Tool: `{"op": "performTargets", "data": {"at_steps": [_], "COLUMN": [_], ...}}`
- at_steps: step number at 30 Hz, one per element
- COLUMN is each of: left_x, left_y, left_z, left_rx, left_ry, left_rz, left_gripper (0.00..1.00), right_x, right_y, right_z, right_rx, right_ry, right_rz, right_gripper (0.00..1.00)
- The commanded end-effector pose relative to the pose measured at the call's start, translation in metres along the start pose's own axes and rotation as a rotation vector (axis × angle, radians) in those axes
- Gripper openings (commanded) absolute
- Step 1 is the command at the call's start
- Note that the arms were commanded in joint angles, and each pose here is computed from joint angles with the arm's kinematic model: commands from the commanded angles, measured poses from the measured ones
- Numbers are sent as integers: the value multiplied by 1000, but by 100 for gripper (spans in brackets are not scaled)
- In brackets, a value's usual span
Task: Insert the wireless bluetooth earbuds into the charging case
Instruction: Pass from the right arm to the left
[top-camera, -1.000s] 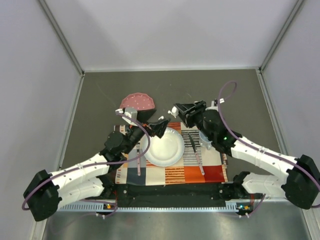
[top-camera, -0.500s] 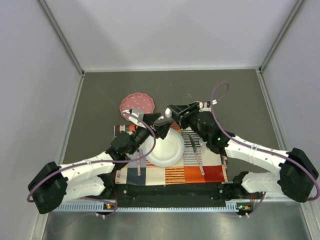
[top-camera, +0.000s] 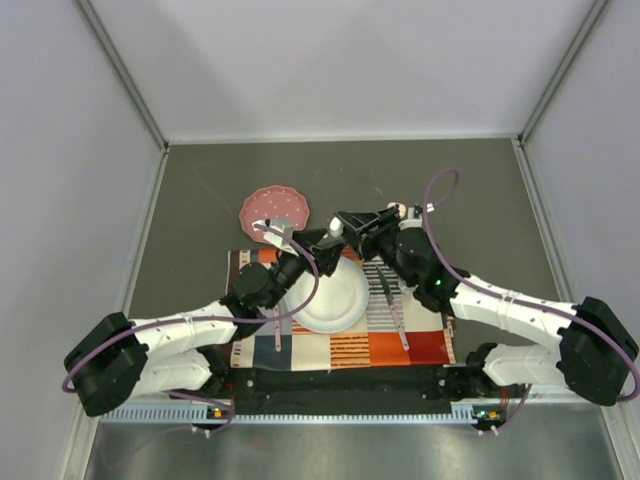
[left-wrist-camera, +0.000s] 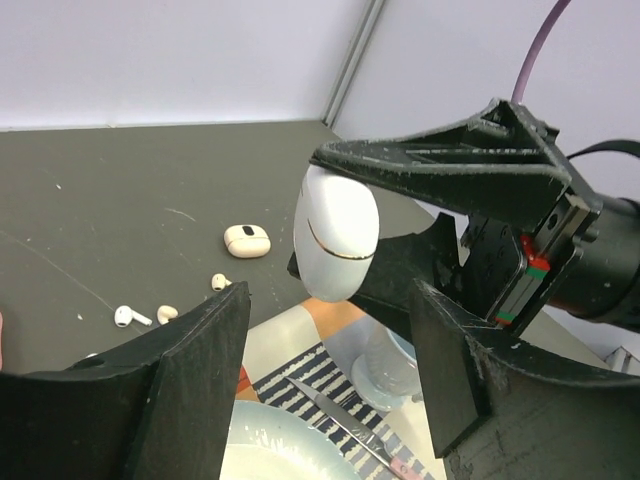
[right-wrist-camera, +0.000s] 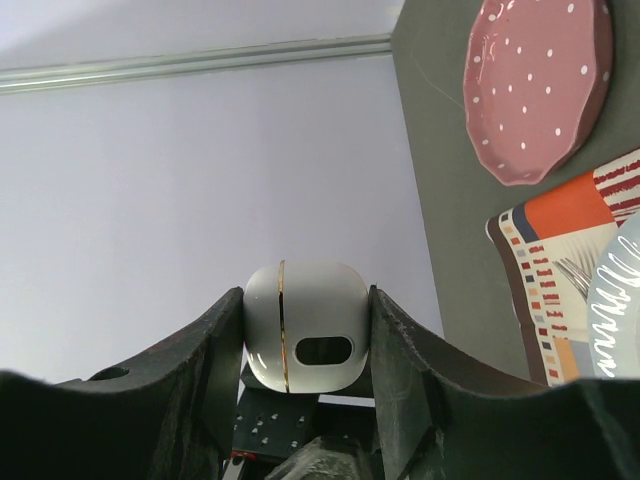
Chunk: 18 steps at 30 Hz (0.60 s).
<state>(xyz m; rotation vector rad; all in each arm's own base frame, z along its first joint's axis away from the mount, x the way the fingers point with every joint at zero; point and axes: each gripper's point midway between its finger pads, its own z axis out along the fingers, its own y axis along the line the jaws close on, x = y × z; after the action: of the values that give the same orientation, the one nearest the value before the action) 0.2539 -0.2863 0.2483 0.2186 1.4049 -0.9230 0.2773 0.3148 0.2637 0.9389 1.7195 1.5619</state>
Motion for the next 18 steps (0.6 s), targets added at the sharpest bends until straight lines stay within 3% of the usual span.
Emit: {"op": "performTargets", "data": {"at_steps": [1,18], "left_x": [-34,-30], "left_y": [-11,-20], "left_z": [7,18], "left_rx": [12,8], "left_ry": [-117,-117], "left_rz": [-27,-26], "left_gripper": [70,63], "right_x": [2,5], "right_y": [24,26], "right_z": [-12,-18], "right_rx": [-84,-109], "right_ry": [7,37], "right_rz": [38,49], "right_gripper": [14,14]}}
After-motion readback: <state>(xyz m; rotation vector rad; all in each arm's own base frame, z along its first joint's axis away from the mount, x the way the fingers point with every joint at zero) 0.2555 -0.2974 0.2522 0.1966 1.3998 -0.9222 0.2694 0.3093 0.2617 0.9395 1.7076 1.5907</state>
